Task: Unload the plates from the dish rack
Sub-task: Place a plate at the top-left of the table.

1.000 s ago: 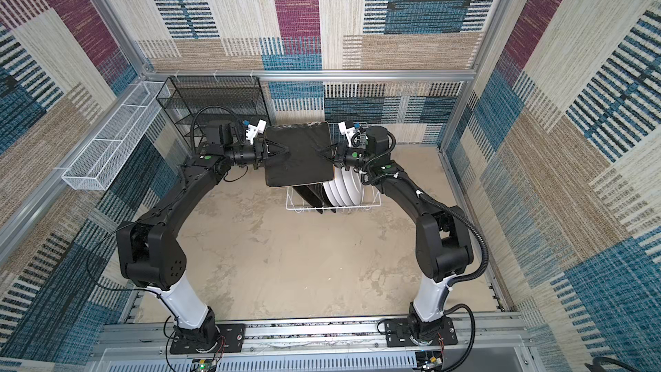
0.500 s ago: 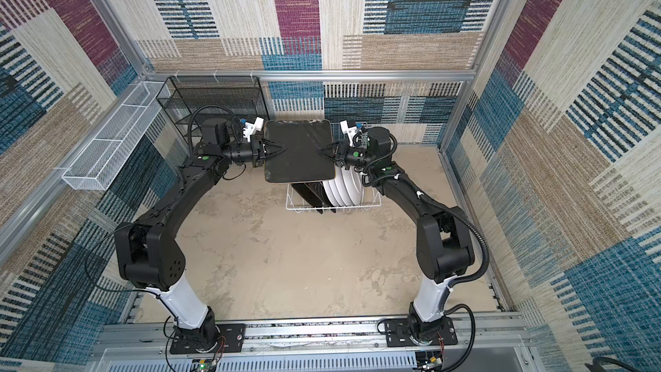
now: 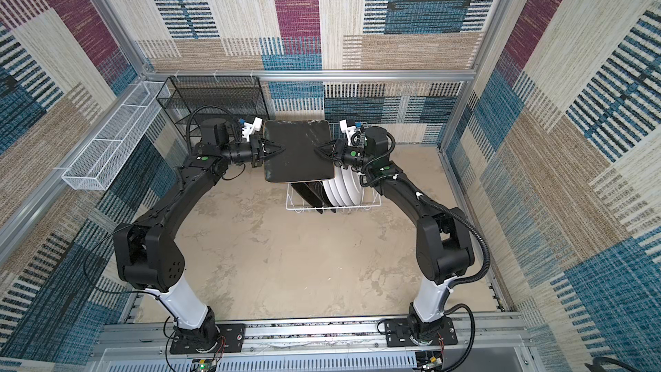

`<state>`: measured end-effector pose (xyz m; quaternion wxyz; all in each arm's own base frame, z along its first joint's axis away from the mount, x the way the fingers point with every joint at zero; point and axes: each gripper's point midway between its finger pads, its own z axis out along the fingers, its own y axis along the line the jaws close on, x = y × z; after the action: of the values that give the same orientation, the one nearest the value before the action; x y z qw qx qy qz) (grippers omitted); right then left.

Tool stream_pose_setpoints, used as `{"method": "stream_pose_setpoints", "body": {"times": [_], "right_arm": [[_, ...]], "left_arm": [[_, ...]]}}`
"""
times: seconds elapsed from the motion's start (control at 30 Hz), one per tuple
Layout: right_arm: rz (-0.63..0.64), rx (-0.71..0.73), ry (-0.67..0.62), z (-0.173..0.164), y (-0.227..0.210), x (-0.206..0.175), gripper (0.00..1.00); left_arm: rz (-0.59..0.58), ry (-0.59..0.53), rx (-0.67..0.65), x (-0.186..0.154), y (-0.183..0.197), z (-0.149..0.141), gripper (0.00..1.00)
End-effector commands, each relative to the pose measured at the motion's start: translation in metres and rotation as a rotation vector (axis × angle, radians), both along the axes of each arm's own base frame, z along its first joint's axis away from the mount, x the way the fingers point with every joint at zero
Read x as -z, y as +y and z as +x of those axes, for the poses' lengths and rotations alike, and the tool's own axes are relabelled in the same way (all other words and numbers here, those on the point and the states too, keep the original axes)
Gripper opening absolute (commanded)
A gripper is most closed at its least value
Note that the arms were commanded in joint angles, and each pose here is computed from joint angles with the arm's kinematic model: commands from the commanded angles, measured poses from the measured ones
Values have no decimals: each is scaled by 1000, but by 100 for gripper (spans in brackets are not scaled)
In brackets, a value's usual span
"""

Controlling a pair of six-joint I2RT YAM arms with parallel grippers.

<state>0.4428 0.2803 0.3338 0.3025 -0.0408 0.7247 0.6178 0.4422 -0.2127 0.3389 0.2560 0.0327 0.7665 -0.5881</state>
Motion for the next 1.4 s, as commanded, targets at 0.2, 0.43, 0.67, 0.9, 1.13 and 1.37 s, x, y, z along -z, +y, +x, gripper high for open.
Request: {"method": "stream_pose_setpoints", "body": {"times": [0.2,0.43,0.67,0.9,1.13,1.37], "right_arm": [[-126,117,-198,12,-14,-31,70],[-298,215,-350,4,-35,-45,100],[-414,246,-492,-15,-49,-50,100],[-541,243,-643,-34,-48,-49,100],[-578,197,-764,-58,-37,-49,100],[-633,139,-871,-78,-16,-40,100]], "left_arm": [[51,-143,-34,-39,17,-11,0],[175,-165,-39,-47,28,-24,0],[377,-203,-83,-57,50,-39,0],[530,-220,-158,-66,82,-48,0],[653,-213,-223,-69,113,-52,0],[801,-121,-285,-42,149,-49,0]]}}
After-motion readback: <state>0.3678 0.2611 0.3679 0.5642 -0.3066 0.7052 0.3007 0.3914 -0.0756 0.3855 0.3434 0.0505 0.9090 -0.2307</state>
